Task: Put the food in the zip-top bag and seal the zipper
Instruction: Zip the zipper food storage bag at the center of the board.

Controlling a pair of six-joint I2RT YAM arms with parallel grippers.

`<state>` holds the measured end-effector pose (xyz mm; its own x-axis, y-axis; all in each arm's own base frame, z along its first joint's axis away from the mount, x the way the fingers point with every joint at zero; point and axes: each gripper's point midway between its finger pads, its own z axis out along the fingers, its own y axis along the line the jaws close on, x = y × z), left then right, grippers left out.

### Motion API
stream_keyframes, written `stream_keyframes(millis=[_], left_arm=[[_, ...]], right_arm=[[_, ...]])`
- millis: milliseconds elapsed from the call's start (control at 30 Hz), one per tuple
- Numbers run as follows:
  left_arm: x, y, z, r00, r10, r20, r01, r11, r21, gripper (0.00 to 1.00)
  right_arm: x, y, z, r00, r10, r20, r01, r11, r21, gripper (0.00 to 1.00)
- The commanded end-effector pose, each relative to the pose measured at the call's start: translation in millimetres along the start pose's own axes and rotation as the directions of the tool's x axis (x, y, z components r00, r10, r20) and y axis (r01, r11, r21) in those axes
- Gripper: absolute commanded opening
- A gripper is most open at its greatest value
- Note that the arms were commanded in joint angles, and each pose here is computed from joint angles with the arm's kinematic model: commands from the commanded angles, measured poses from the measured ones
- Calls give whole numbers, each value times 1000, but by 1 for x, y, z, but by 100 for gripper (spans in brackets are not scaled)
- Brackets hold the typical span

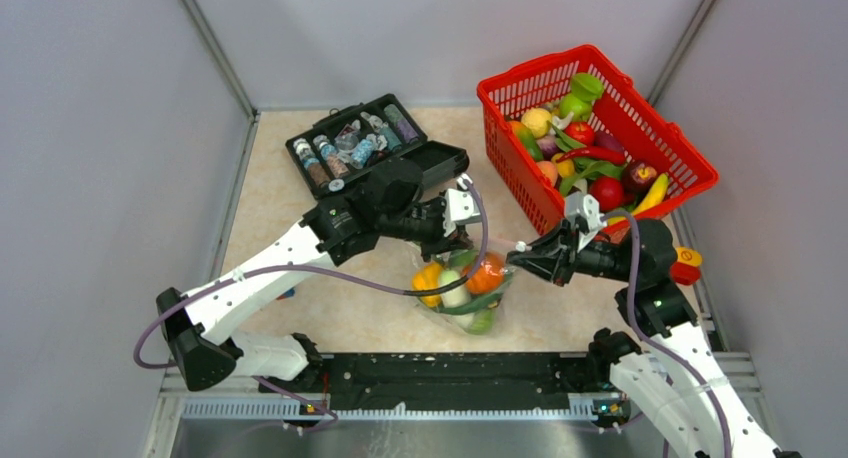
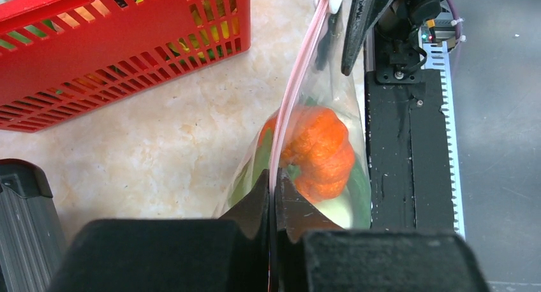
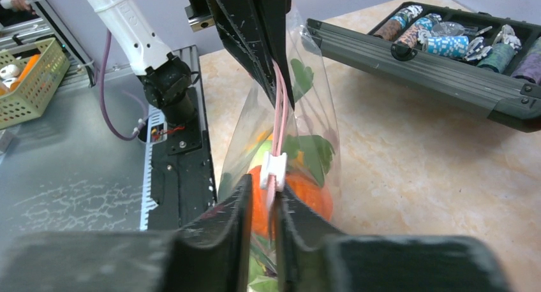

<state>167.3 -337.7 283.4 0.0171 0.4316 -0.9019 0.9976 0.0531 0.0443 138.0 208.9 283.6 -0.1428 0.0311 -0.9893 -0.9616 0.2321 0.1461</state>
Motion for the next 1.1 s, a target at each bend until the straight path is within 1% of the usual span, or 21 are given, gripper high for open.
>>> stream_keyframes(millis=[0,33,100,233,367,433,467,533,633,700,733,967,1000,1033,1067], left_arm=[[-24,-10,-13,994,33,99,-34,999,2,0],[-25,-10,-13,994,34,104,-34,999,3,0],[-25,-12,-14,993,33,110,-34,999,7,0],[-25,-14,-13,993,35,112,-36,999,10,0],[-26,-16,-12,993,37,115,-39,999,17,0],[-27,-16,-12,992,39,118,-41,999,16,0],[-27,-16,-12,992,40,119,-42,999,15,0],[-27,-15,-11,992,40,118,-42,999,13,0],[-27,-14,-10,992,41,119,-43,999,13,0],[-28,-14,-10,992,42,120,-44,999,11,0],[-28,-14,-10,992,43,119,-44,999,10,0],[-26,-10,-9,993,37,109,-36,999,-10,0],[-26,-9,-8,994,32,108,-31,999,-15,7],[-26,-8,-8,994,29,108,-27,999,-18,20],[-27,-8,-8,993,27,111,-25,1000,-19,24]], right_arm=[[-11,2,1,999,-37,33,37,999,0,29],[-11,1,1,999,-38,34,38,999,3,34],[-11,0,2,999,-37,36,37,999,4,38],[-13,2,4,998,-42,48,43,999,-18,38],[-11,0,7,998,-42,43,43,999,-28,29],[-10,1,7,998,-51,31,53,998,-39,18],[-11,1,7,998,-60,33,62,997,-45,14],[-11,1,8,996,-84,37,86,995,-49,10],[-7,-3,9,997,-76,14,76,996,-39,8],[-6,-4,9,997,-73,10,74,996,-41,1],[-6,-4,9,997,-71,12,72,997,-40,0],[-10,1,5,996,-83,34,84,996,-31,0],[-11,2,5,996,-82,40,83,996,-30,0],[-10,1,5,996,-79,43,81,996,-29,0],[-9,1,5,996,-74,43,76,997,-28,0]])
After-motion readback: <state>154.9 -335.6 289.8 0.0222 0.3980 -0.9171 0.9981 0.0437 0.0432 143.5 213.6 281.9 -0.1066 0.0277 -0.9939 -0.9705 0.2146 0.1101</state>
